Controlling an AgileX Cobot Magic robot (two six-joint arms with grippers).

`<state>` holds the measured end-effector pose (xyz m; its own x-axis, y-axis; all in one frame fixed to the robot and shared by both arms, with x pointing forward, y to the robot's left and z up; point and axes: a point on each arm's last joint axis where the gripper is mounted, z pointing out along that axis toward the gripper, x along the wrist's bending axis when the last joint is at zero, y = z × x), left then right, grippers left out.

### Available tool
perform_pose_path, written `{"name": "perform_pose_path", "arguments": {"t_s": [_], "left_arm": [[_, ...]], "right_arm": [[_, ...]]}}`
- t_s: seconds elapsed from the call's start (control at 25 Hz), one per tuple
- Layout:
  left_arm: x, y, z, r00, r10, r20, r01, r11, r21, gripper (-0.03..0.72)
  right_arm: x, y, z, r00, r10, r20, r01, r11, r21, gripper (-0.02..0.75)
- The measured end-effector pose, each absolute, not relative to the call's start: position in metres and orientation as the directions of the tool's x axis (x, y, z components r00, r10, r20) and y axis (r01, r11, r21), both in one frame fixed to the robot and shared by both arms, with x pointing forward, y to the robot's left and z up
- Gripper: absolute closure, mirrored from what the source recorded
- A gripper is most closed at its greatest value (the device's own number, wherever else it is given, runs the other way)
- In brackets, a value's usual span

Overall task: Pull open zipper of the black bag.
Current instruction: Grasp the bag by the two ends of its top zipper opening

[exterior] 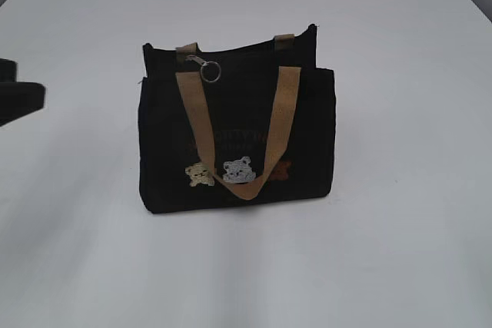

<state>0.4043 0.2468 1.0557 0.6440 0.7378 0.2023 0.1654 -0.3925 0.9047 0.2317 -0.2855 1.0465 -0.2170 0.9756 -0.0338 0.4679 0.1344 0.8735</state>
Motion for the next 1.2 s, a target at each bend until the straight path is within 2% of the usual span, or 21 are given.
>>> {"name": "perform_pose_path", "arguments": {"t_s": [0.08,0.24,0.44,0.52,0.72,0.76,0.88,0.92,1.04,1.2], "left_arm": [[0.431,0.242,1.039,0.699,0.683,0.211,0.148,-0.426,0.892,0.3],[0.471,0.225,1.019,0.767,0.626,0.144,0.151,-0.394,0.907,0.296],[0.5,0.199,0.998,0.823,0.554,0.127,0.159,-0.438,0.885,0.295],[0.508,0.191,0.989,0.833,0.54,0.117,0.175,-0.458,0.871,0.295],[0.535,0.18,0.966,0.833,0.549,0.066,0.236,-0.462,0.855,0.305],[0.54,0.178,0.961,0.833,0.55,0.056,0.249,-0.463,0.851,0.342],[0.544,0.174,0.952,0.843,0.537,0.034,0.262,-0.465,0.846,0.578],[0.544,0.173,0.952,0.845,0.534,0.033,0.261,-0.465,0.846,0.626],[0.544,0.173,0.952,0.845,0.533,0.032,0.261,-0.464,0.847,0.627],[0.544,0.173,0.952,0.845,0.533,0.032,0.26,-0.463,0.847,0.627]], "right_arm": [[0.232,-0.286,1.046,-0.217,0.976,-0.034,0.468,0.134,0.873,0.453],[0.232,-0.286,1.046,-0.217,0.976,-0.034,0.468,0.134,0.873,0.453],[0.232,-0.285,1.047,-0.228,0.973,-0.037,0.464,0.142,0.874,0.453],[0.233,-0.282,1.047,-0.266,0.963,-0.045,0.464,0.168,0.87,0.453],[0.271,-0.263,1.066,-0.472,0.882,-0.009,0.443,0.246,0.862,0.453],[0.285,-0.258,1.072,-0.506,0.862,0.028,0.43,0.224,0.875,0.453],[0.339,-0.245,1.077,-0.604,0.789,0.112,0.418,0.194,0.888,0.453],[0.361,-0.24,1.075,-0.641,0.759,0.117,0.417,0.215,0.883,0.453],[0.427,-0.217,1.071,-0.748,0.657,0.093,0.365,0.29,0.885,0.453],[0.501,-0.171,1.064,-0.851,0.521,-0.069,0.204,0.448,0.871,0.453]]}}
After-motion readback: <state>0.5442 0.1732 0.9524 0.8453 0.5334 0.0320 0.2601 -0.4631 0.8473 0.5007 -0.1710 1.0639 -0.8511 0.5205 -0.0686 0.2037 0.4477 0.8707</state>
